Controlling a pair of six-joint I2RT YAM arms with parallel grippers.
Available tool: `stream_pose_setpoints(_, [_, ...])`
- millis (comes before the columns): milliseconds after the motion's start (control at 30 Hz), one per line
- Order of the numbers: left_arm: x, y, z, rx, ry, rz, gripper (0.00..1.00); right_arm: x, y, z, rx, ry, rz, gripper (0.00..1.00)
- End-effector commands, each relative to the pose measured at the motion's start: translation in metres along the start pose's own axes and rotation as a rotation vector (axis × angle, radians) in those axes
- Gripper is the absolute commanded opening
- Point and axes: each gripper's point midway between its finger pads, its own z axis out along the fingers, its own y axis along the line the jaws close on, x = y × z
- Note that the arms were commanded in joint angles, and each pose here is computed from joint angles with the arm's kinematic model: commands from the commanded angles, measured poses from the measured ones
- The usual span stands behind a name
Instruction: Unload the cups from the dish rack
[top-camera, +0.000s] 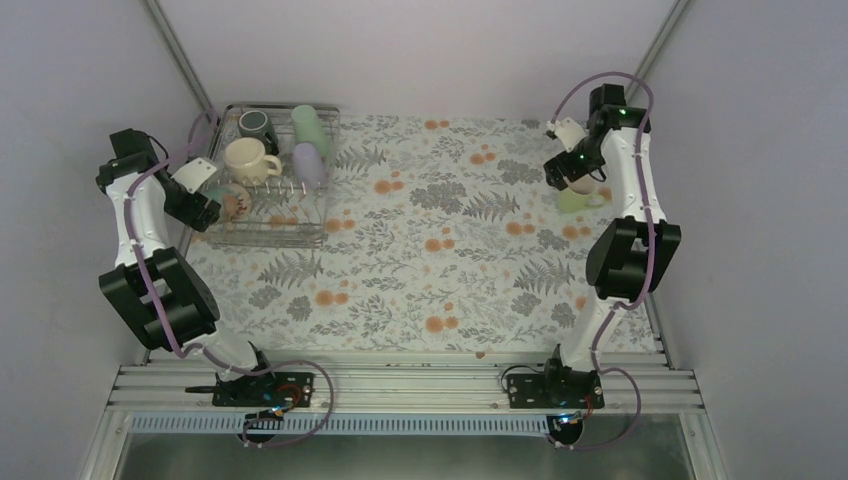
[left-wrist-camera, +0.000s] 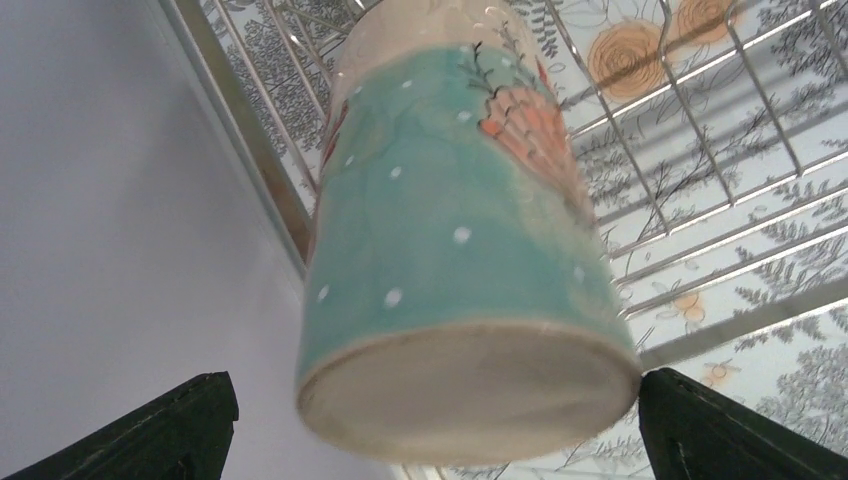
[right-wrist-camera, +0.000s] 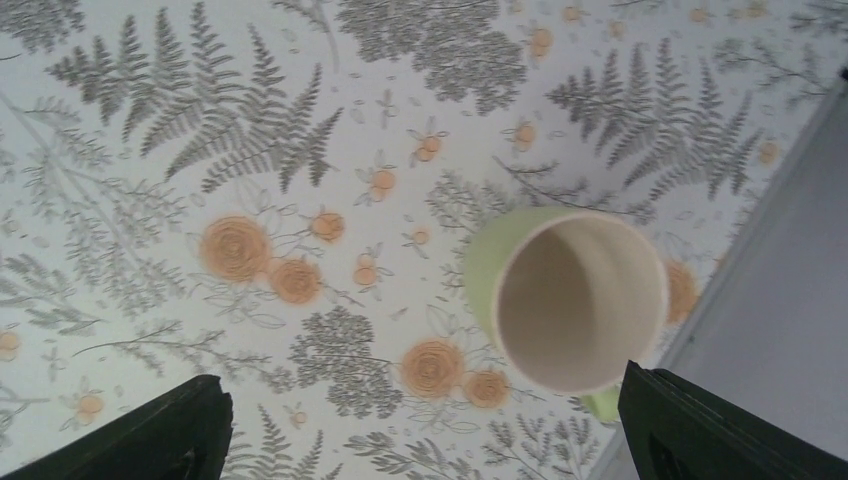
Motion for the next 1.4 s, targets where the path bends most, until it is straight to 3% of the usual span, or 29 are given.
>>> stream_pose_setpoints(0, [-0.013, -0.004, 0.02, 0.045, -0.089, -0.061, 1.0, 0.0, 0.022, -0.007, -0.048, -0.012, -0.009, 1.0])
stream_pose_setpoints(200, [-0.018, -0.018, 0.02, 0.108, -0.127, -0.078, 1.0, 0.001, 0.023, -0.003, -0.048, -0.005, -0.008, 1.0])
stream_pose_setpoints(733, [-0.01, -0.008, 0.04, 0.063, -0.098, -0.13, 1.0, -0.008, 0.035, 0.001, -0.089, -0.039, -0.01, 1.0])
stream_pose_setpoints(1167, [-0.01, -0.016, 0.039, 0.121, -0.083, -0.136, 0.54, -0.012, 0.04, -0.007, -0.097, -0.064, -0.015, 1.0])
stream_pose_setpoints(1367, [-0.024, -0.012, 0.014, 0.111, -0.131, -0.122, 0.51, -0.021, 0.045, -0.022, -0.104, -0.102, -0.025, 1.0])
